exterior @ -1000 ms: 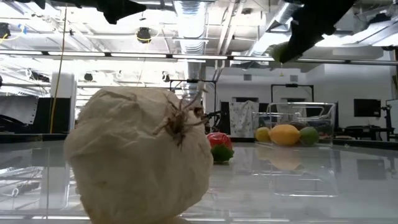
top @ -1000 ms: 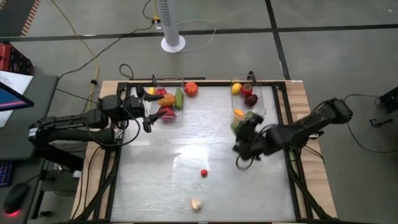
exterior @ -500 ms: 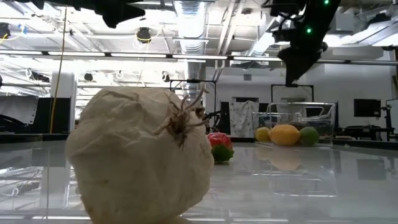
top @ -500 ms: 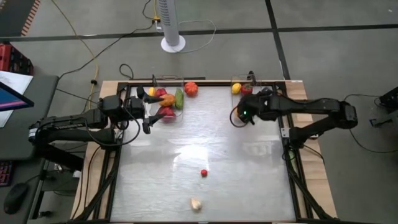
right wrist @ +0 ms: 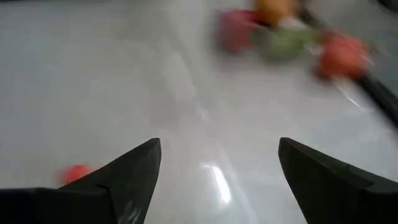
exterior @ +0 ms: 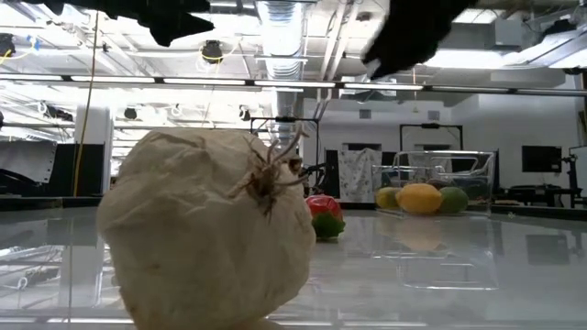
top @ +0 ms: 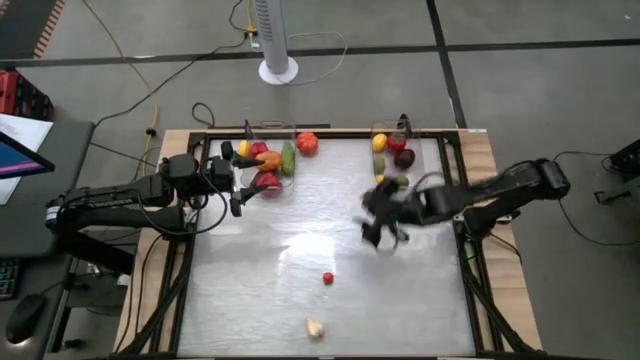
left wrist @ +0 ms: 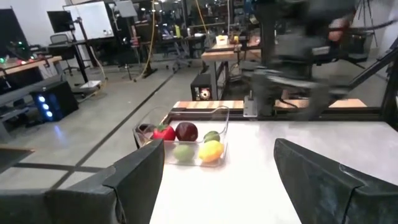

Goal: Sort produce into baskets
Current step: Put the small tomato into the right transparent bin

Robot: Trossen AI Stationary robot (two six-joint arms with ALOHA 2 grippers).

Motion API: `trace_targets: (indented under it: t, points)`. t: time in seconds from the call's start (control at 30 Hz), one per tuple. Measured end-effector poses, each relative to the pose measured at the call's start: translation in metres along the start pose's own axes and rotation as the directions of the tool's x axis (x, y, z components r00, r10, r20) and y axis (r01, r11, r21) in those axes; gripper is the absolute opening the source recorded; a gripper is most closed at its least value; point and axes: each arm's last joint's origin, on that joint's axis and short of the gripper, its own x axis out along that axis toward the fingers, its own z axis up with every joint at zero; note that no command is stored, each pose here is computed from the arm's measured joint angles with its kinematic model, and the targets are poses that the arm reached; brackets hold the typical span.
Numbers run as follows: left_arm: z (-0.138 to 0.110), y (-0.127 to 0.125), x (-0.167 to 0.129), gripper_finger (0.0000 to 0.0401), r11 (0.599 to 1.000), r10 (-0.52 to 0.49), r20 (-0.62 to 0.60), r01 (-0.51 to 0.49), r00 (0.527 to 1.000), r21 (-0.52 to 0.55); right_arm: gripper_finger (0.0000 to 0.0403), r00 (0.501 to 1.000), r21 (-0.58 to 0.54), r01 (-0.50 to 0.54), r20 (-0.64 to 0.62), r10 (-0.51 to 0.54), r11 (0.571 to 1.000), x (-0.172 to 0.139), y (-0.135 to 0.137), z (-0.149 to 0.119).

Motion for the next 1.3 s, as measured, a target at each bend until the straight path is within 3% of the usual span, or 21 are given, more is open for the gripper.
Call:
trace_targets:
  t: [0.07,0.27,0.43,0.87,1.3]
  points:
    - [0.0,0.0,0.0,0.029,1.0,0.005,-0.003,-0.005,1.0,-0.004,0.0349,0.996,-0.035,-0.079,0.04,0.081,0.996,0.004,0.029,-0.003]
    - [0.0,0.0,0.0,0.029,0.999,0.006,-0.005,-0.006,1.0,-0.031,0.0341,0.951,-0.111,-0.306,0.009,0.309,0.946,0.047,0.095,-0.03]
    - [-0.001,0.0,0.0,0.029,0.999,0.0,-0.011,-0.001,1.0,-0.04,0.0341,0.933,-0.125,-0.355,0.016,0.36,0.926,0.081,0.124,-0.052]
    - [-0.003,0.0,0.0,0.029,0.999,0.003,-0.03,-0.004,1.0,-0.034,0.0335,0.909,-0.133,-0.41,0.026,0.417,0.902,0.136,0.147,-0.088]
    - [-0.003,0.0,0.0,0.029,0.999,0.004,-0.031,-0.005,1.0,-0.033,0.024,0.898,-0.103,-0.404,0.144,0.416,0.909,0.144,0.137,-0.124]
